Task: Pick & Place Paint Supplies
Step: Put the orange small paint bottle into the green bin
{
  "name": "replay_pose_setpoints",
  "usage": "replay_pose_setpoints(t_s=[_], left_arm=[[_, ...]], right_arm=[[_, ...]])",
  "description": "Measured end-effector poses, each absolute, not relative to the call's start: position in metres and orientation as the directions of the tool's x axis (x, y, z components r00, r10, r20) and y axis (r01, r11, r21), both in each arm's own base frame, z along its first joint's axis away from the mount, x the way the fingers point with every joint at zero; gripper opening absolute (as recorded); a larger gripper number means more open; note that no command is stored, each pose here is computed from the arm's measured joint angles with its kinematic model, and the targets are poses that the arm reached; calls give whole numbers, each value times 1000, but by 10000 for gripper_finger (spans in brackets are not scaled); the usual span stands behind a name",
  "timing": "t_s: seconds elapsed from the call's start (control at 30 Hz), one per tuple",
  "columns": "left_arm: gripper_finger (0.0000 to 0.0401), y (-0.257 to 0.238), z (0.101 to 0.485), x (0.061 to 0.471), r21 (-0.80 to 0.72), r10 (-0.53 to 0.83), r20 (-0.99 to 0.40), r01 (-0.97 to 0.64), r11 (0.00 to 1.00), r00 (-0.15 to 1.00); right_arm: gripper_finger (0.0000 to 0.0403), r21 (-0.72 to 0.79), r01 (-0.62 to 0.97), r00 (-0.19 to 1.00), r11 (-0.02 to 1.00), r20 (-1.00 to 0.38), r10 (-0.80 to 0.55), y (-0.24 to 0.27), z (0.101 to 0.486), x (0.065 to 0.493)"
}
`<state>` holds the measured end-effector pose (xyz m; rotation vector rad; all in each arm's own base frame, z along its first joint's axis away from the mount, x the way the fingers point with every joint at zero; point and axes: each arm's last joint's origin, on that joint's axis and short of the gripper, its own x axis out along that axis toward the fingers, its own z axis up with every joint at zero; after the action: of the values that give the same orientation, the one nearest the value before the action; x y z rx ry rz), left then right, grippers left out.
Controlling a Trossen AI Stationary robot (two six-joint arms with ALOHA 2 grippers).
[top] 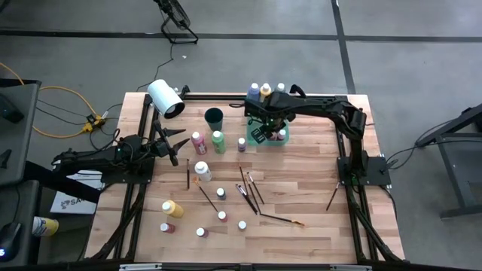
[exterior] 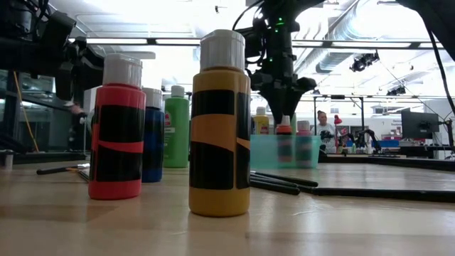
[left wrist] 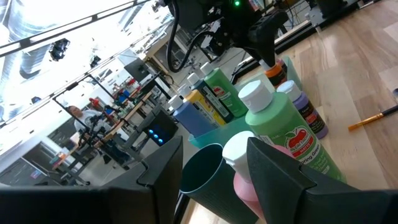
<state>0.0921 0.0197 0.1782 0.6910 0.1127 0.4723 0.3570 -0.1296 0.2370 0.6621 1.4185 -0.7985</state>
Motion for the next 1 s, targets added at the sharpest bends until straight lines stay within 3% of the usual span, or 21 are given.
replay_pose_setpoints(t_s=[1.0], left_arm=[[173,20,178,92,637,455,53,-381,670,889]], right_arm=[[127,-22,872,-9,489,-1000,-30,-129,226,355]])
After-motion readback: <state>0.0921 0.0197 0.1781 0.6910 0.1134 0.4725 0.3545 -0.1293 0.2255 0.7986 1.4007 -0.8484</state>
